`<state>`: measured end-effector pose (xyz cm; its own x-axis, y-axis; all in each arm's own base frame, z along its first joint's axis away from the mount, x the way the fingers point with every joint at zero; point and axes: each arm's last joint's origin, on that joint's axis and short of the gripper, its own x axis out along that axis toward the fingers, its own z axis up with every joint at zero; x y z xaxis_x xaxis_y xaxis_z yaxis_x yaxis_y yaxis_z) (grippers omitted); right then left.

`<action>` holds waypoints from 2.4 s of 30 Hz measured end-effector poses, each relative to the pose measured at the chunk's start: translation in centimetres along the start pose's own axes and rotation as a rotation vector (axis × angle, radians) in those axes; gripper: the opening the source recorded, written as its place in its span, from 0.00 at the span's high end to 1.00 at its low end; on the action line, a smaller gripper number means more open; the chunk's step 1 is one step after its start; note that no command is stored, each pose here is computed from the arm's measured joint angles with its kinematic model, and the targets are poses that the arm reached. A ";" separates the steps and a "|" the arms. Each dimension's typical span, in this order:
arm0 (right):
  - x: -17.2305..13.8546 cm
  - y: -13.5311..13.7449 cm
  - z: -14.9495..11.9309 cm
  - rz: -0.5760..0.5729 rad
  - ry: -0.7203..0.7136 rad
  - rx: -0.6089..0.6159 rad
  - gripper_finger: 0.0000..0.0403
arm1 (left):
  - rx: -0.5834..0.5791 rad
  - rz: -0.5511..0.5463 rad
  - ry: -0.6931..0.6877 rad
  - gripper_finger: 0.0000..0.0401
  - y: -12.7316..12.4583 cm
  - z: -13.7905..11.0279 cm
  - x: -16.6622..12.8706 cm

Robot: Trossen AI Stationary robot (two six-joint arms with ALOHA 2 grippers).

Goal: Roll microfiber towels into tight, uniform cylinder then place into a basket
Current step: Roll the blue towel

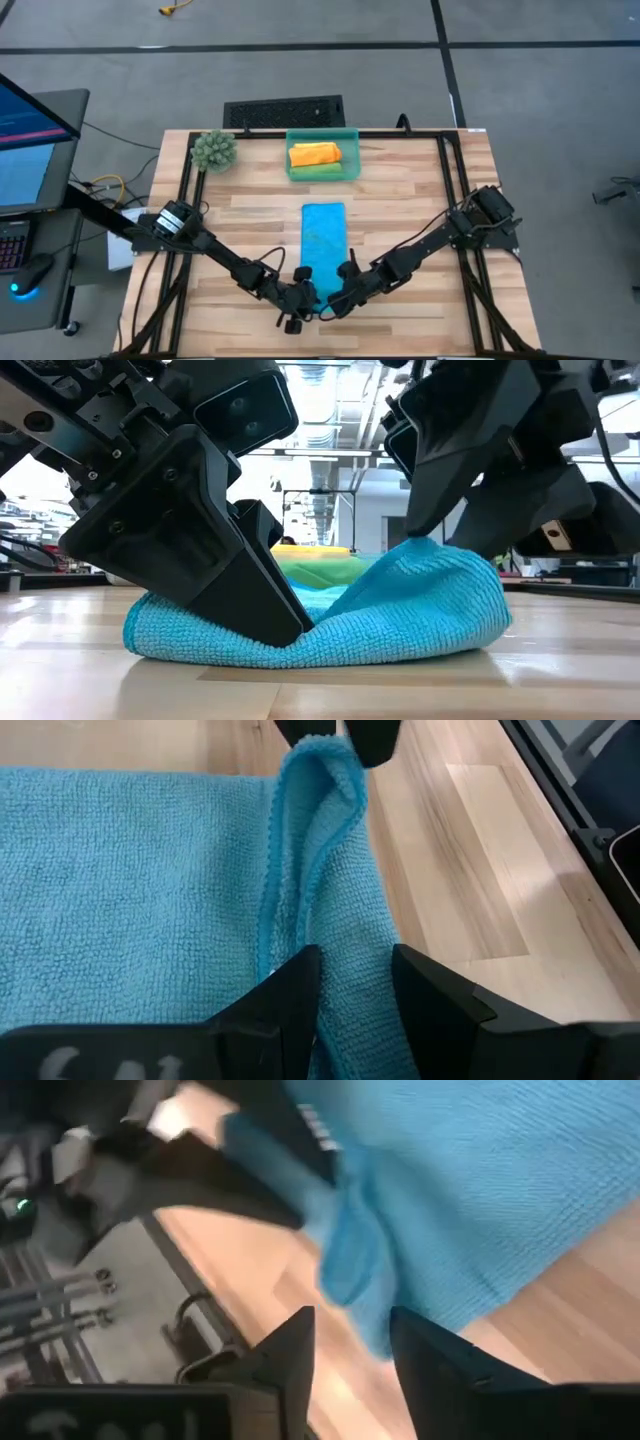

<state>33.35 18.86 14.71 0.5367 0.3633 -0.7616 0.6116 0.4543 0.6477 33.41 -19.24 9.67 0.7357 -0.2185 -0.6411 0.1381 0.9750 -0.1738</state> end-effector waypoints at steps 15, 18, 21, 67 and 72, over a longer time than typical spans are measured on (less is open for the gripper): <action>-6.0 2.7 -4.2 0.022 -0.244 -0.700 0.62 | -0.056 -0.023 -0.008 0.69 -0.1 0.1 0.0; -4.9 2.5 -4.3 0.016 -0.212 -0.853 0.62 | -0.080 -0.026 -0.015 0.69 0.0 0.2 0.0; -3.3 2.3 -4.0 0.042 -0.171 -0.936 0.63 | -0.100 -0.028 -0.017 0.69 0.0 0.2 0.0; 2.9 -1.2 0.0 0.016 0.046 -0.811 0.71 | -0.150 -0.035 -0.027 0.69 1.0 0.7 0.3; 2.0 -1.0 0.3 -0.005 0.022 -0.803 0.71 | -0.150 -0.041 -0.021 0.69 0.9 0.7 0.3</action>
<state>33.98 18.87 12.50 0.5181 0.3716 -0.7704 0.0050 0.8993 0.4372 34.19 -18.35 9.86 0.7453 -0.2554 -0.6158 0.0687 0.9482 -0.3101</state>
